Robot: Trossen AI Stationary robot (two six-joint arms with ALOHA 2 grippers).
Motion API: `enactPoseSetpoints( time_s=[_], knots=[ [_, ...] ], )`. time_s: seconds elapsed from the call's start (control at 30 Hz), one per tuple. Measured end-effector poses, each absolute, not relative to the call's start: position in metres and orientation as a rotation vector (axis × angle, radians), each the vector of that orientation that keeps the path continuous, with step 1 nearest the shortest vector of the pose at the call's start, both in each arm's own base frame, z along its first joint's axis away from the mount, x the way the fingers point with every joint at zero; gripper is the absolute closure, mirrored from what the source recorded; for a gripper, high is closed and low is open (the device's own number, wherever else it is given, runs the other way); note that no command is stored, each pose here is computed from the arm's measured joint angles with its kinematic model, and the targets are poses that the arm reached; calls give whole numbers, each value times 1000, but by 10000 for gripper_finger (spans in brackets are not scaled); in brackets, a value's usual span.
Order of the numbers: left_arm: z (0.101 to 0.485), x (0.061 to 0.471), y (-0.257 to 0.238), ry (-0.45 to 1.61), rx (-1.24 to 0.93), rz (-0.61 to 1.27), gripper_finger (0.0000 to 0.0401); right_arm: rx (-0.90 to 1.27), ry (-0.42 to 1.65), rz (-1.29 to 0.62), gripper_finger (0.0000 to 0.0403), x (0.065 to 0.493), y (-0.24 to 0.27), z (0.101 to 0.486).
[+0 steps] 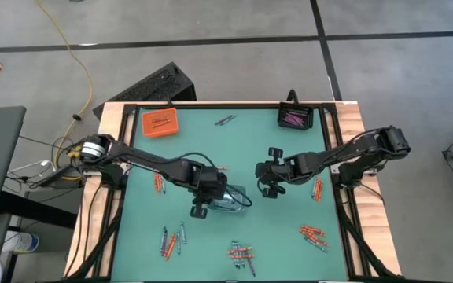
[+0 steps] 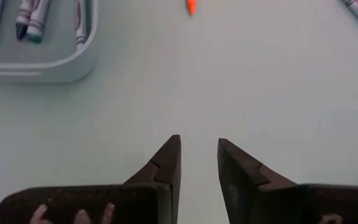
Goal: Sort crayons
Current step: Put the light blue crayon into the blue bin
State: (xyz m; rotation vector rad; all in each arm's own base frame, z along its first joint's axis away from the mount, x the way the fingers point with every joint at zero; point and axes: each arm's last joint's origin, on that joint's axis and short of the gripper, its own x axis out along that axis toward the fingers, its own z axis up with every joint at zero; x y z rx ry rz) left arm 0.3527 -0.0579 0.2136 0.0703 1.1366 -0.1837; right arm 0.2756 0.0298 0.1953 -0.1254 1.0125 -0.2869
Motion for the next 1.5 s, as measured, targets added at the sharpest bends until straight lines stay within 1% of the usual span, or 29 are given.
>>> enactPoseSetpoints(
  time_s=[0.17,0.27,0.63,0.77,0.97,1.1,1.27,1.37,1.5],
  knots=[
    [213,355,-56,1123,85,-131,392,-139,999,-291,305,275,26,200],
    [213,355,-56,1119,61,-127,381,-168,999,-293,305,273,23,203],
    [214,356,-56,1116,47,-127,289,-267,1005,-272,305,269,2,212],
    [219,349,-55,1142,92,-113,269,-266,1015,-275,305,270,-13,212],
    [243,327,-45,1170,236,15,268,-225,975,-240,301,271,-50,215],
    [262,314,-34,1146,271,69,268,-199,910,-220,284,269,-83,219],
    [277,303,-19,1125,291,108,269,-188,837,-214,255,260,-126,221],
    [275,296,-8,1129,309,118,269,-174,791,-215,240,257,-153,220],
    [262,289,9,1120,268,132,269,-135,773,-197,227,267,-191,215]
  ],
)
